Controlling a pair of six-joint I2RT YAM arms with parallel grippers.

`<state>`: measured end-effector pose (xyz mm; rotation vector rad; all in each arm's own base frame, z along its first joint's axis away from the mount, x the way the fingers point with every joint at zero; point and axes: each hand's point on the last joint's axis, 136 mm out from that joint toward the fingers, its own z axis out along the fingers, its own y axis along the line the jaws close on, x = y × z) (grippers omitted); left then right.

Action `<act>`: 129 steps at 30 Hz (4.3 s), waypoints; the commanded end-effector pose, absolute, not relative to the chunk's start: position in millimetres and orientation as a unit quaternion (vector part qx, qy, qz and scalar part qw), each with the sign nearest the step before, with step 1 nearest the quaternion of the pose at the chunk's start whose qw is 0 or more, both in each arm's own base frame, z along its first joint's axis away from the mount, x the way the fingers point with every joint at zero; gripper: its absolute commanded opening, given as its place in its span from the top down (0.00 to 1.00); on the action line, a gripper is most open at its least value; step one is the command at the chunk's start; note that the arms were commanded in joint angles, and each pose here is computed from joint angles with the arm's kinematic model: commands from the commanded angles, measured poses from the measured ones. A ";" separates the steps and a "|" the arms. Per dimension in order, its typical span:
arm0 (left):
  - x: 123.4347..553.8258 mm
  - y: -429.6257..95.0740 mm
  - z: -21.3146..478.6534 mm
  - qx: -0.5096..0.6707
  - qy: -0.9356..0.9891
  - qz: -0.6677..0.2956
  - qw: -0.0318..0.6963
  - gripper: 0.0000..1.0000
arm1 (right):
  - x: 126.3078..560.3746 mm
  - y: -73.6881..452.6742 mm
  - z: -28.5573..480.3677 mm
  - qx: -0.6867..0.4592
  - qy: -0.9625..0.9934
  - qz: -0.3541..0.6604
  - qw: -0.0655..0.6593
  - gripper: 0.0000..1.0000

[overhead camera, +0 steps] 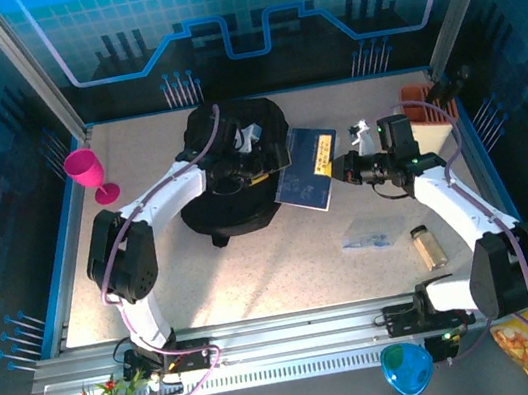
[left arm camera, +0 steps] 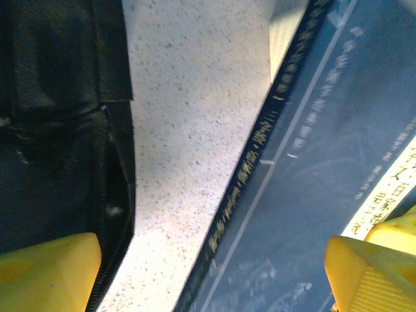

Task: Pack the student bag
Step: Pick up the book from the center of the table, then pass the book, then rotate the student bag at the top-center of the table, then open the student bag at the top-center of the table.

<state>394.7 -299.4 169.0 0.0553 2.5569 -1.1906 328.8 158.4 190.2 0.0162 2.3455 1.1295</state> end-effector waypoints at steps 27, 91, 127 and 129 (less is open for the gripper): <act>421.4 -239.6 254.4 -0.115 0.804 -0.490 0.318 0.94 | 345.8 170.1 196.6 0.164 0.831 0.463 0.260 0.10; 354.2 -187.5 76.3 -0.161 0.934 -0.236 0.215 0.26 | 359.3 162.4 203.6 0.206 0.807 0.401 0.382 0.95; 375.9 -344.3 102.9 0.186 0.929 -0.282 0.149 0.50 | 324.6 47.8 211.0 0.266 0.817 0.290 0.421 0.95; 376.8 -348.7 100.2 0.189 0.929 -0.284 0.146 0.54 | 323.9 47.7 210.1 0.266 0.818 0.291 0.419 0.96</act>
